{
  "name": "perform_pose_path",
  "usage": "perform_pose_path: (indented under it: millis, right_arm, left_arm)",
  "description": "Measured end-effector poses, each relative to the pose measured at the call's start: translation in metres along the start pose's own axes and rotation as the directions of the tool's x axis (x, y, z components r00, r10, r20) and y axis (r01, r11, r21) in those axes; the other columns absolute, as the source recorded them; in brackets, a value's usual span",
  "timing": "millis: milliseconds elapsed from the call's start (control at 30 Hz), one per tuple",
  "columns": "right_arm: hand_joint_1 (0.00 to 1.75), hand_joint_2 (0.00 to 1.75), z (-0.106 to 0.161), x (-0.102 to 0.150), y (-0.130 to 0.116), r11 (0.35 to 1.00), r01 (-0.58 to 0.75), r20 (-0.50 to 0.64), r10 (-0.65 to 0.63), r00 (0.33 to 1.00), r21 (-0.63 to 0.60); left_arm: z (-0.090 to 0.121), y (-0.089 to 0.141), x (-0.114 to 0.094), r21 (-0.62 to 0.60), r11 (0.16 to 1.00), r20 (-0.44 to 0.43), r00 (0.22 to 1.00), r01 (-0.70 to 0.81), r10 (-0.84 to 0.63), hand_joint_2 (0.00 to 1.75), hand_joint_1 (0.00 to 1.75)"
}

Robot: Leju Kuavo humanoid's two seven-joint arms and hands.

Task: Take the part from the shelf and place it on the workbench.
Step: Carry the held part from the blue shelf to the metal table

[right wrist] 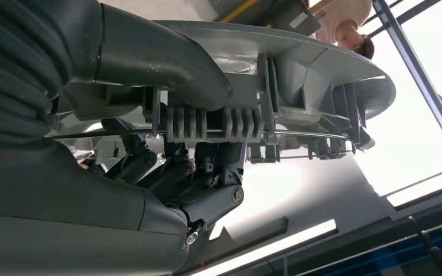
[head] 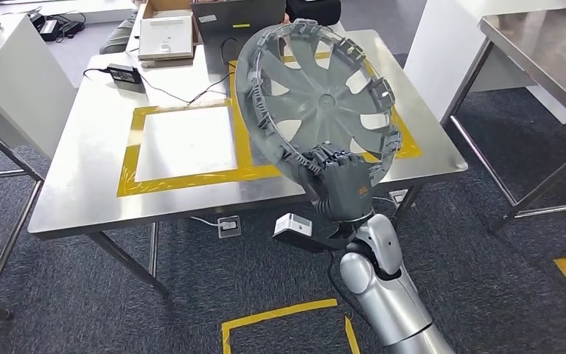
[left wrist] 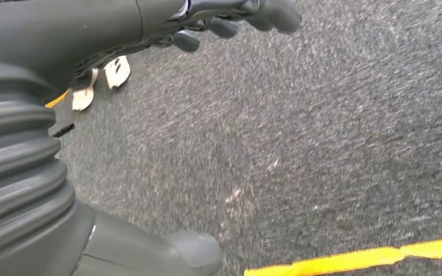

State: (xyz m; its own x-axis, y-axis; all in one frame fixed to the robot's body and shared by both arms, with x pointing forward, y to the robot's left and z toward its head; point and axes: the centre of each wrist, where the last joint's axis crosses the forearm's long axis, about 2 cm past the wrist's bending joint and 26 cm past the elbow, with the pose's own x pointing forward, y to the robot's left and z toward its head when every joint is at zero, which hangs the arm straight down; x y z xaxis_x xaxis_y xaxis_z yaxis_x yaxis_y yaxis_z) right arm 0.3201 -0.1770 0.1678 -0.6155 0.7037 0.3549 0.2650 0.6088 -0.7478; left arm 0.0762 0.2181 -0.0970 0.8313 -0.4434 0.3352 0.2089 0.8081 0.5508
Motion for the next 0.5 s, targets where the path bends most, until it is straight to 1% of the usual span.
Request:
perform_pose_path:
  millis: [500]
  right_arm:
    - [1.75,1.75,-0.0006,-0.0018,-0.0029,1.0,-0.014,0.002,0.014,1.0,0.002]
  left_arm:
    - [0.0003,-0.0009,0.0025,-0.005,1.0,0.006,1.0,0.0,0.0,1.75,0.0]
